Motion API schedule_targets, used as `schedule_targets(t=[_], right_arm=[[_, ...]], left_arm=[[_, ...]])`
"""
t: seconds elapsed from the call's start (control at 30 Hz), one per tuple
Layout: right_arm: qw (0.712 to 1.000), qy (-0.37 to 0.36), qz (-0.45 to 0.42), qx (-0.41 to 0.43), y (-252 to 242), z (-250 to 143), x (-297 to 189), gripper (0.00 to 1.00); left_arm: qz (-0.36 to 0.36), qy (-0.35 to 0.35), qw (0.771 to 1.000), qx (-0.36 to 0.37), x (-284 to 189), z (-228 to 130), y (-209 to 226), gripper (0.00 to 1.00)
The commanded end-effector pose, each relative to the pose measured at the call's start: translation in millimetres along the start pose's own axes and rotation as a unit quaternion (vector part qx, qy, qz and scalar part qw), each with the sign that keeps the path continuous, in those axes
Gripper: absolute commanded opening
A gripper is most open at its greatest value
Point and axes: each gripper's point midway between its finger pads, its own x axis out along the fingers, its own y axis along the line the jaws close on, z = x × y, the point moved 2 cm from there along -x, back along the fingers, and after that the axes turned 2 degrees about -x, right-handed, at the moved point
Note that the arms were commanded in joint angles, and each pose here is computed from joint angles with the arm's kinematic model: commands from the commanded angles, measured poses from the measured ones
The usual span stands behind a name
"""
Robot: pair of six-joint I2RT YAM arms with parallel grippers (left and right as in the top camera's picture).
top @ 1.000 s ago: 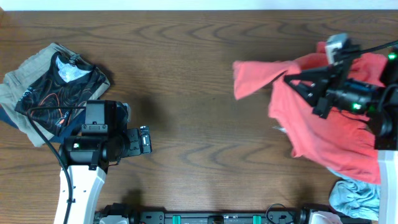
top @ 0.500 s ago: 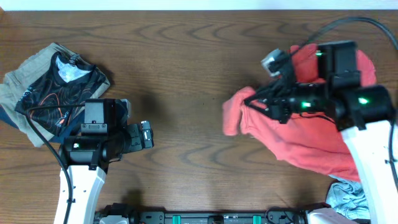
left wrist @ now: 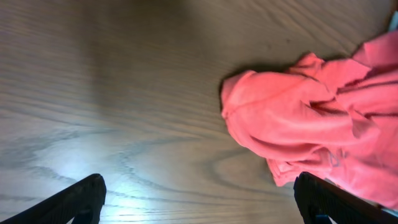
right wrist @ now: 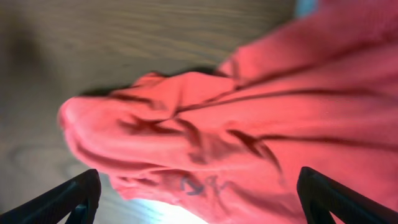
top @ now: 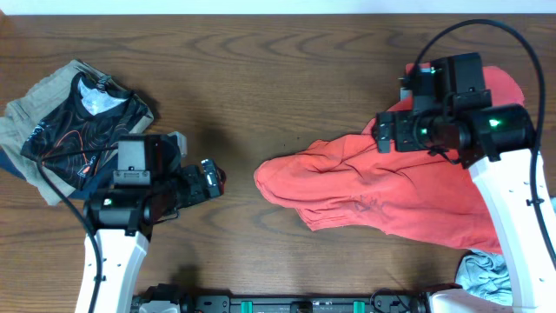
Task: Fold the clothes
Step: 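Drag the orange shirt leftward with the right gripper onto the table center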
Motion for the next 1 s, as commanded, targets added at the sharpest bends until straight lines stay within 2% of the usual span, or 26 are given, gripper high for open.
schedule_targets(t=[0.0, 0.27, 0.73, 0.77, 0.83, 0.87, 0.9, 0.97], right_arm=[[0.996, -0.008, -0.064, 0.067, -30, 0, -8, 0.99], [0.987, 0.016, -0.094, 0.132, -69, -14, -15, 0.99], [0.979, 0.035, -0.113, 0.167, -95, -27, -21, 0.99], [0.979, 0.035, -0.113, 0.167, -95, -28, -21, 0.99], [0.979, 0.036, -0.113, 0.168, -95, -28, -21, 0.99], [0.979, 0.037, -0.113, 0.168, -95, -29, -21, 0.99], [0.978, 0.038, -0.116, 0.168, -96, -29, -21, 0.99], [0.976, 0.040, -0.130, 0.170, -101, -31, -22, 0.99]], left_arm=[[-0.023, 0.028, 0.999, 0.010, 8, -5, -16, 0.98], [-0.030, 0.103, 0.992, 0.062, 67, -22, -49, 0.98], [-0.020, 0.170, 0.984, 0.046, 186, -54, -74, 1.00], [-0.023, 0.171, 0.984, 0.050, 192, -56, -76, 0.94], [-0.030, 0.168, 0.984, 0.060, 201, -58, -81, 0.60], [-0.034, 0.165, 0.984, 0.063, 203, -57, -83, 0.26], [-0.037, 0.161, 0.984, 0.066, 203, -56, -85, 0.06], [-0.047, 0.149, 0.985, 0.074, 198, -48, -90, 0.06]])
